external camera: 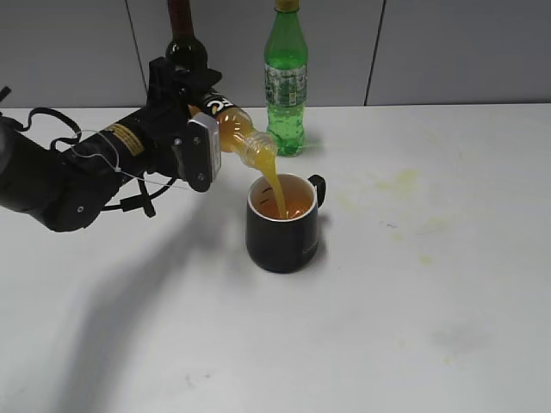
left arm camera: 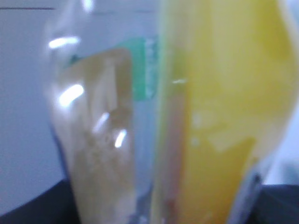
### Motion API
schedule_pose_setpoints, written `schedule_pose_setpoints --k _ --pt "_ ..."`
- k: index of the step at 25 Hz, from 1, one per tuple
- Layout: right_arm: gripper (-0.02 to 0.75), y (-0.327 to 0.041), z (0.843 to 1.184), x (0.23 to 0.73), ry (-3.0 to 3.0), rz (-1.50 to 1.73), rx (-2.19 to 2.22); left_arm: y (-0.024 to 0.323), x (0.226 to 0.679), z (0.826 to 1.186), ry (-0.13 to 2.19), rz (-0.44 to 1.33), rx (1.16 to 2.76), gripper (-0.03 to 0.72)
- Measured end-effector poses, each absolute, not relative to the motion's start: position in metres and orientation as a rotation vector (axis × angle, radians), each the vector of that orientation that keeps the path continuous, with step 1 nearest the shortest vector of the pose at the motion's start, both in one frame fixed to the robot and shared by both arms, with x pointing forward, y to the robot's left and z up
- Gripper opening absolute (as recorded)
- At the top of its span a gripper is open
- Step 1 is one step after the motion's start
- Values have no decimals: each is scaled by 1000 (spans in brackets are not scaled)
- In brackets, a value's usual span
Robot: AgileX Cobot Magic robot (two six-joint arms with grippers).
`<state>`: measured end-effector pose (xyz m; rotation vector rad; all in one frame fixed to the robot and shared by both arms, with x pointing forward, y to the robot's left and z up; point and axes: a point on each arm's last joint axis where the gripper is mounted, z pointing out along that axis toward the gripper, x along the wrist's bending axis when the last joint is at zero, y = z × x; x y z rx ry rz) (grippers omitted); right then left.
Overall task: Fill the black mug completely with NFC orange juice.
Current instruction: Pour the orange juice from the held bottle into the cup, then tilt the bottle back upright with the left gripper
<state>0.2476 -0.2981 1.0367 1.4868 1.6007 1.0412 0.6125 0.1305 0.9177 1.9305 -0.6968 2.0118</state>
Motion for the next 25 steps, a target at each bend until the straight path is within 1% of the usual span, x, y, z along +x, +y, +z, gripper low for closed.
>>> schedule_pose_setpoints --k 16,25 --pt "594 -298 1037 248 1601 1041 1487 130 613 919 -763 2062 1918 469" --pt "594 -298 1037 248 1601 1041 1487 130 613 921 -856 2128 1898 469"
